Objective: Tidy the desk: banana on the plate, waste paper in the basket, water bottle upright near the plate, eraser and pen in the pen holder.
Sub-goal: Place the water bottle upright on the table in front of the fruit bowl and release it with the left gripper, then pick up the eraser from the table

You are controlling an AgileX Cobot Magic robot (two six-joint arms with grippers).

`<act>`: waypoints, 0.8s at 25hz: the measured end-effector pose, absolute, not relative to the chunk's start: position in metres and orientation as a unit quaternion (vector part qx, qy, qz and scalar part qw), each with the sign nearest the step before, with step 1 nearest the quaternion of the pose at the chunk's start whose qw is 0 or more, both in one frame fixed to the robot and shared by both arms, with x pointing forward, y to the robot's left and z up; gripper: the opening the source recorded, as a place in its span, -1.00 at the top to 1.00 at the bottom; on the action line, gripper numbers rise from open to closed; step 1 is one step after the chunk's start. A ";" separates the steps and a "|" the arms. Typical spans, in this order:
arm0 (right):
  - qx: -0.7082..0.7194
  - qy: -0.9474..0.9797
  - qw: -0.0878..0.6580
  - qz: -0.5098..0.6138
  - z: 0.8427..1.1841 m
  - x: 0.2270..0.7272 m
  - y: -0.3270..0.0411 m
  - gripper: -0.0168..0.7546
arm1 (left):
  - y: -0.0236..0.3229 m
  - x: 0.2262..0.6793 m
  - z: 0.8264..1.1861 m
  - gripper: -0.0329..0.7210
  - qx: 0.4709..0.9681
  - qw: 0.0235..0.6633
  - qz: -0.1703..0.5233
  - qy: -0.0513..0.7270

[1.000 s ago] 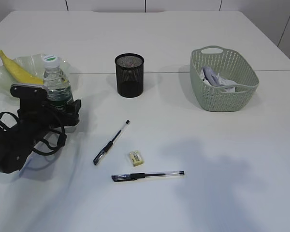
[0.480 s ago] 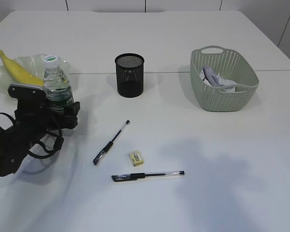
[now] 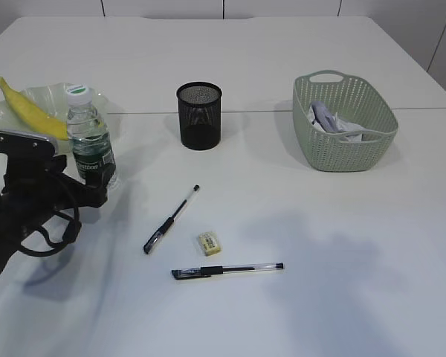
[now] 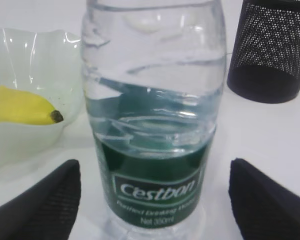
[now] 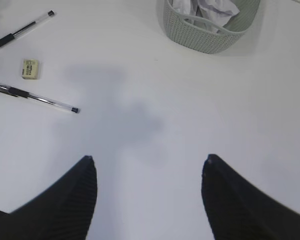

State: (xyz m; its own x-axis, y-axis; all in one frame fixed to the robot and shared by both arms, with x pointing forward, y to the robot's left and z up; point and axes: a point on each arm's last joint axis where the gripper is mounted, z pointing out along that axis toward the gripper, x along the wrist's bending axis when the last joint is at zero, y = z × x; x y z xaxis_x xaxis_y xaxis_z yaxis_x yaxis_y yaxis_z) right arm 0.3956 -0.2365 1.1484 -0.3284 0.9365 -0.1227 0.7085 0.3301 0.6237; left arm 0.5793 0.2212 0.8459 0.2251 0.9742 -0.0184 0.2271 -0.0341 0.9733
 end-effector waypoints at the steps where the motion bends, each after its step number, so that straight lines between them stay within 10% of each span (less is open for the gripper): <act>1: 0.527 0.779 0.240 0.239 1.148 0.396 -0.236 -0.32 | 0.222 0.575 0.847 -0.91 0.612 0.488 0.379 0.494; 20: 0.526 0.779 0.241 0.242 1.149 0.396 -0.236 -0.32 | 0.239 0.500 0.940 -0.81 0.576 0.533 0.413 0.462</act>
State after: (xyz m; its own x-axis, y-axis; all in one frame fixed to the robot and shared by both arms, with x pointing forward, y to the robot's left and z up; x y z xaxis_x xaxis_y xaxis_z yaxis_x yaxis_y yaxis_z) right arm 0.3960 -0.2360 1.1488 -0.3311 0.9359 -0.1206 0.7030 0.3299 0.6301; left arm 0.5000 0.2395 0.9399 0.2325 0.9725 -0.0166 0.0918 -0.0050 0.9958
